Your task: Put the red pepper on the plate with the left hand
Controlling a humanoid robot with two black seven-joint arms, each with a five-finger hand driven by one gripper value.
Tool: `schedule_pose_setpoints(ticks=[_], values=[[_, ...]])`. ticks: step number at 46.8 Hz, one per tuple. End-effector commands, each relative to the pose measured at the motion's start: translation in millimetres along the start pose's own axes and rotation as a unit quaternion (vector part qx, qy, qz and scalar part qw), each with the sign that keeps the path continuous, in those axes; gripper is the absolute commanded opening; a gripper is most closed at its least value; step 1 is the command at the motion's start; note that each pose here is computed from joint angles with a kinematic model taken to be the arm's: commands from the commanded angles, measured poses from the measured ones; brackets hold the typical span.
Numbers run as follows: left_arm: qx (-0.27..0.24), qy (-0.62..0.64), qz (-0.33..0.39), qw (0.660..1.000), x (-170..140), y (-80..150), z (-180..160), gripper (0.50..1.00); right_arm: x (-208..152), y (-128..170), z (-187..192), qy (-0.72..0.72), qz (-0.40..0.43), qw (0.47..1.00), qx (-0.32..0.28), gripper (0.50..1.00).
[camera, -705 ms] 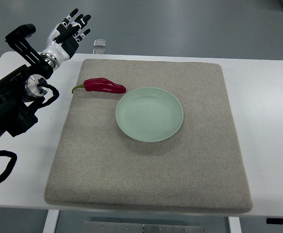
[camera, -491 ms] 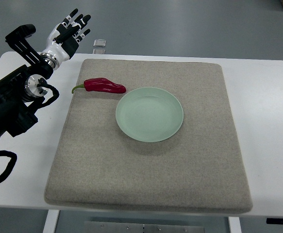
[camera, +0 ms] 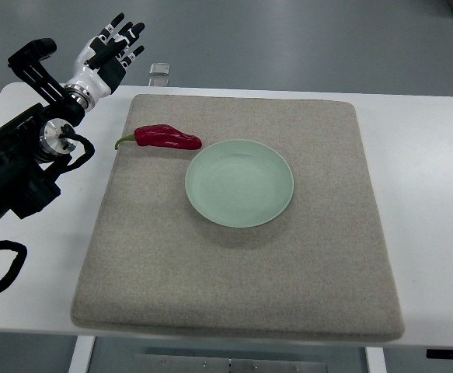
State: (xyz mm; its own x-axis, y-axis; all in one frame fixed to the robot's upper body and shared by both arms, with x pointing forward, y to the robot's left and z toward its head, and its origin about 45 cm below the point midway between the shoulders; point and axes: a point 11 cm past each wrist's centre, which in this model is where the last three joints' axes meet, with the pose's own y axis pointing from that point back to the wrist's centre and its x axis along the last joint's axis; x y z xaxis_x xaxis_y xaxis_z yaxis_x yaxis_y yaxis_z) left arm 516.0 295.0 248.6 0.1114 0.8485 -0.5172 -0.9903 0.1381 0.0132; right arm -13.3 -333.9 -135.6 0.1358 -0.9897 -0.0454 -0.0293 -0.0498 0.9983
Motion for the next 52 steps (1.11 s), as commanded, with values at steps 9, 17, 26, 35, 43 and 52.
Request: schedule_pose_setpoints(ticks=[9, 17, 26, 35, 43, 52], values=[[0.002, -0.004, 0.004, 1.000, 2, 1, -1, 0.992, 0, 0, 0, 0.000, 0.000, 1.000, 0.000, 0.928], [0.005, -0.010, 0.005, 1.000, 3, 1, -3, 0.992, 0, 0, 0, 0.000, 0.000, 1.000, 0.000, 0.928], [0.007, -0.018, 0.005, 1.000, 2, 1, -2, 0.992, 0, 0, 0, 0.000, 0.000, 1.000, 0.000, 0.928], [0.014, -0.049, 0.001, 0.999, 4, 1, 1, 0.992, 0, 0, 0, 0.000, 0.000, 1.000, 0.000, 0.928], [0.033, -0.107, -0.013, 0.994, -2, 0, -6, 0.992, 0, 0, 0, 0.000, 0.001, 1.000, 0.000, 0.930], [0.070, -0.199, -0.040, 0.977, -8, 1, -18, 0.990, 0, 0, 0, 0.000, 0.000, 1.000, 0.000, 0.928]])
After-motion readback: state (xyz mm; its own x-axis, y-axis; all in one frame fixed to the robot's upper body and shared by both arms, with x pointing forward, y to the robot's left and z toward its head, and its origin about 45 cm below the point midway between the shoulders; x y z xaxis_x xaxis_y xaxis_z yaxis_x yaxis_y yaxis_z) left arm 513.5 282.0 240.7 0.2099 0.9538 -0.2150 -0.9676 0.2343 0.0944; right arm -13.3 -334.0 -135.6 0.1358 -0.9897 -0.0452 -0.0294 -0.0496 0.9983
